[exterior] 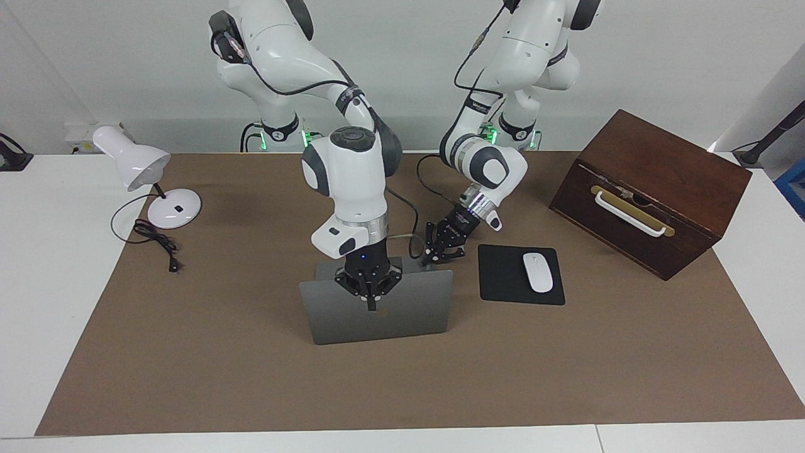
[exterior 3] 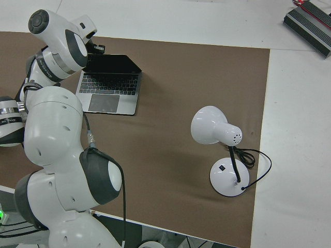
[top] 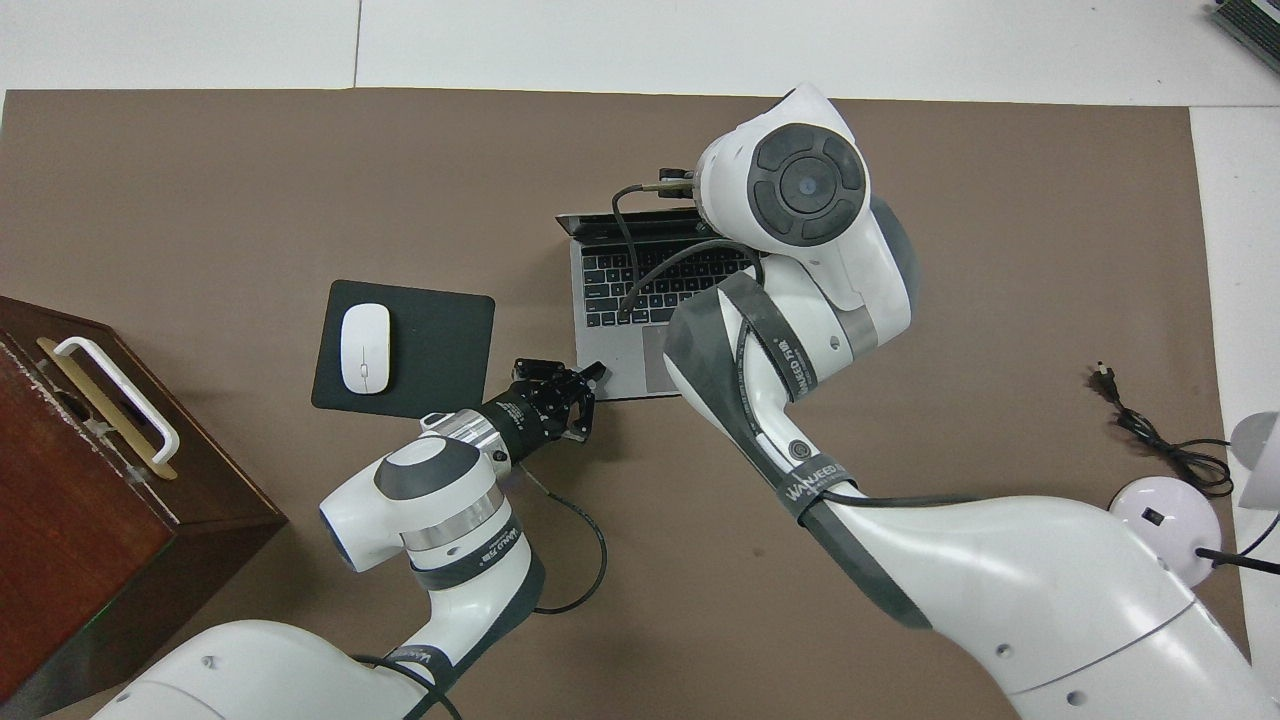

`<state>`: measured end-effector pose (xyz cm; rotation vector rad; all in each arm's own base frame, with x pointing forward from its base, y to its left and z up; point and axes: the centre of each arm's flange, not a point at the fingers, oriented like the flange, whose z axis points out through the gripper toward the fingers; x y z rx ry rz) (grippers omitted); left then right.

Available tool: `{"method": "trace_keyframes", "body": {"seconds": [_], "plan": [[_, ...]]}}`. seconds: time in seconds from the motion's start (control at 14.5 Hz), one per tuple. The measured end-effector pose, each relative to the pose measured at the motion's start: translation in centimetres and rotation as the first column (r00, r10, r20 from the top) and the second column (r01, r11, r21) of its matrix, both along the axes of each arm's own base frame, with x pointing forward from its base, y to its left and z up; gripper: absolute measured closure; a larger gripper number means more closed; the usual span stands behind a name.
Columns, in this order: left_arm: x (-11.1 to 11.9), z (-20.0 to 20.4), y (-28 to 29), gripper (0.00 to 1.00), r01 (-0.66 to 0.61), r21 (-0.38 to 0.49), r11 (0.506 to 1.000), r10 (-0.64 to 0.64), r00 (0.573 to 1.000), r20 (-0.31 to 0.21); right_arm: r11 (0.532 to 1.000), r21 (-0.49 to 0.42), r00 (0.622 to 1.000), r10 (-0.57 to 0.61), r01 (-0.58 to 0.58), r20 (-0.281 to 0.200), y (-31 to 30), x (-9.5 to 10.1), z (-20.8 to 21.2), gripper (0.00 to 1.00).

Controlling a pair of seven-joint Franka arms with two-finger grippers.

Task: Close laptop with both arms
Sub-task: 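Push the laptop screen down toward the keyboard with the right gripper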

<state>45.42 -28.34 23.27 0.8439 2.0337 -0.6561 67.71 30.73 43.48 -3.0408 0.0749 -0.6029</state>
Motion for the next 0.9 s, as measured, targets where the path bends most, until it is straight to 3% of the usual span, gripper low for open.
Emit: {"method": "trace_keyframes", "body": {"seconds": [0.9], "plan": [[0.0,-0.1,0.0,0.99,0.02,0.019,1.0,-0.02,0.999,0.03,0.999,0.031,0.995,-0.029,0.032,-0.092,-0.2,-1.5,-1.6,0.99]]}}
